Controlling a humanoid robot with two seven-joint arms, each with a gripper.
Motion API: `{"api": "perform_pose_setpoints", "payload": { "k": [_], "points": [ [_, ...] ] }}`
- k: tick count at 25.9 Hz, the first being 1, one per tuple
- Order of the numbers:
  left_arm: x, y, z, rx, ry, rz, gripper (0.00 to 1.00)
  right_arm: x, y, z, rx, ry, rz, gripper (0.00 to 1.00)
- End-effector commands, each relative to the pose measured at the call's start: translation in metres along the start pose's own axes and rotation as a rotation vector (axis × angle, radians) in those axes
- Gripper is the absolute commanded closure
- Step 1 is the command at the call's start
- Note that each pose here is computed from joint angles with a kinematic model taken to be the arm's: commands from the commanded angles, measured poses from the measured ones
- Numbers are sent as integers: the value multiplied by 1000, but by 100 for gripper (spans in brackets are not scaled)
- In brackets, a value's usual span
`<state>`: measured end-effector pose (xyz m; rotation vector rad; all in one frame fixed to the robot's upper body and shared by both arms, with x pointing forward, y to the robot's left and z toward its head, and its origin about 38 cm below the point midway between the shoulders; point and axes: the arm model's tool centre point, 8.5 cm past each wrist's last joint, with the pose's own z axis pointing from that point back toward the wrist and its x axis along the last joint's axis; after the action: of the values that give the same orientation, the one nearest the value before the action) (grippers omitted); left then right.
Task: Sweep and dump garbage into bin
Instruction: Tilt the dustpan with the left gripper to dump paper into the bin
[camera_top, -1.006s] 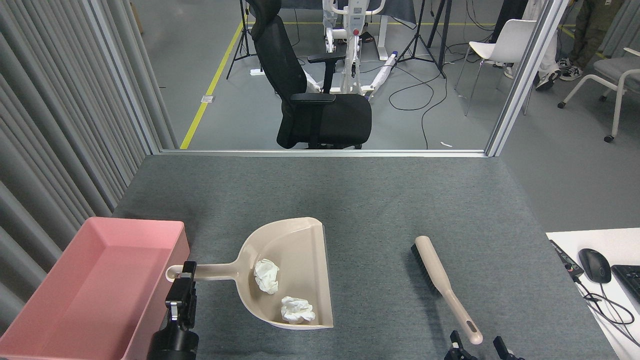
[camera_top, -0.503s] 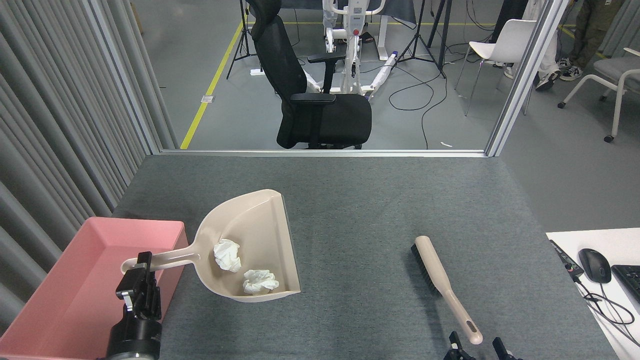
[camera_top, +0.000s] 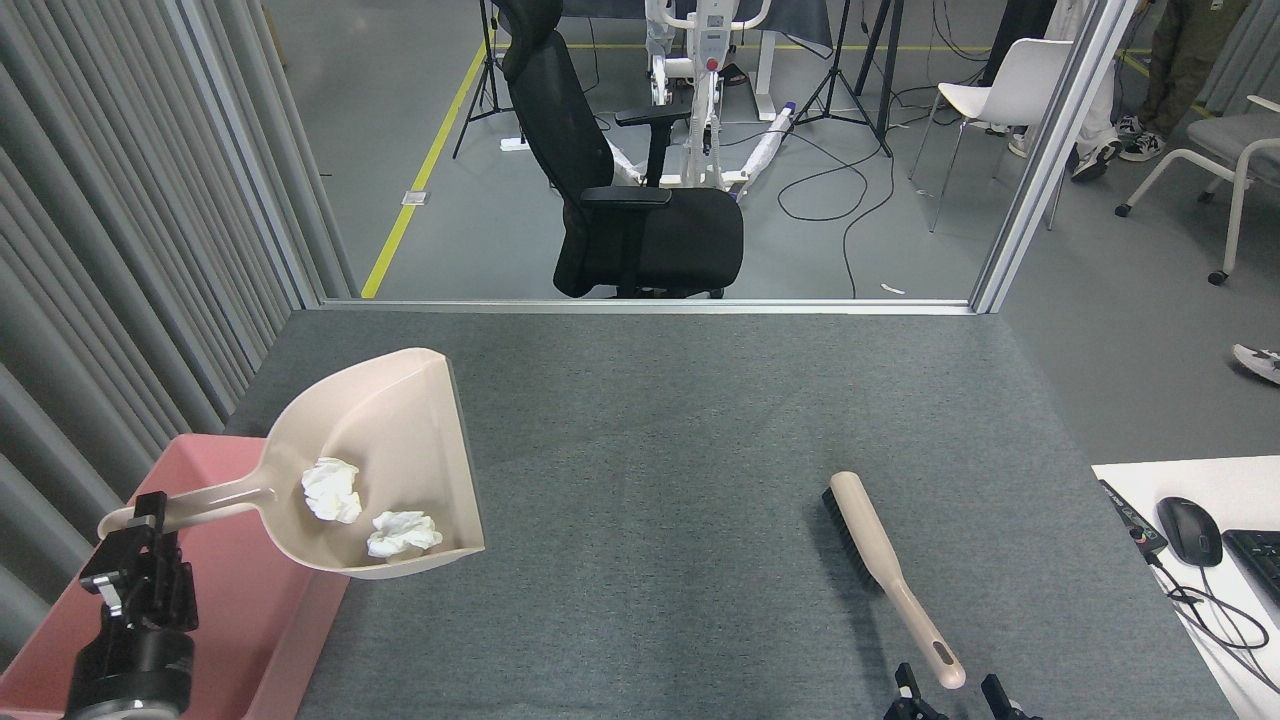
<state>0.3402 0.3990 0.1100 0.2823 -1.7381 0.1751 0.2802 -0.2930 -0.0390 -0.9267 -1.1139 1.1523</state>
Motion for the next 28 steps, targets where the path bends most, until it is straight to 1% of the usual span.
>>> {"api": "perform_pose_setpoints", "payload": {
  "k": [1,8,13,15,18,20,23,27,28],
  "points": [
    [8,38,-9,23,-6,-64,96,0,1,1,1,1,0,2],
    [19,106,-20,78,4,-192,96,1,3,2,7,-1,-2,2],
    [30,155,-27,127,-20,-284,96,1,2,2,4,0,-2,2],
    [39,170,-31,123,-36,-337,96,0,2,2,4,0,-1,2],
    [60,185,-35,97,-82,-436,95,1,2,2,4,0,-2,2],
    [75,192,-41,69,-101,-543,95,1,2,2,4,0,-2,2],
    [79,192,-44,31,-107,-688,95,1,2,2,4,0,-2,2],
    [80,188,-45,2,-113,-780,95,1,2,2,3,-1,-4,2],
    [80,190,-45,-8,-111,-820,95,1,2,2,3,-1,-3,2]
  ]
}}
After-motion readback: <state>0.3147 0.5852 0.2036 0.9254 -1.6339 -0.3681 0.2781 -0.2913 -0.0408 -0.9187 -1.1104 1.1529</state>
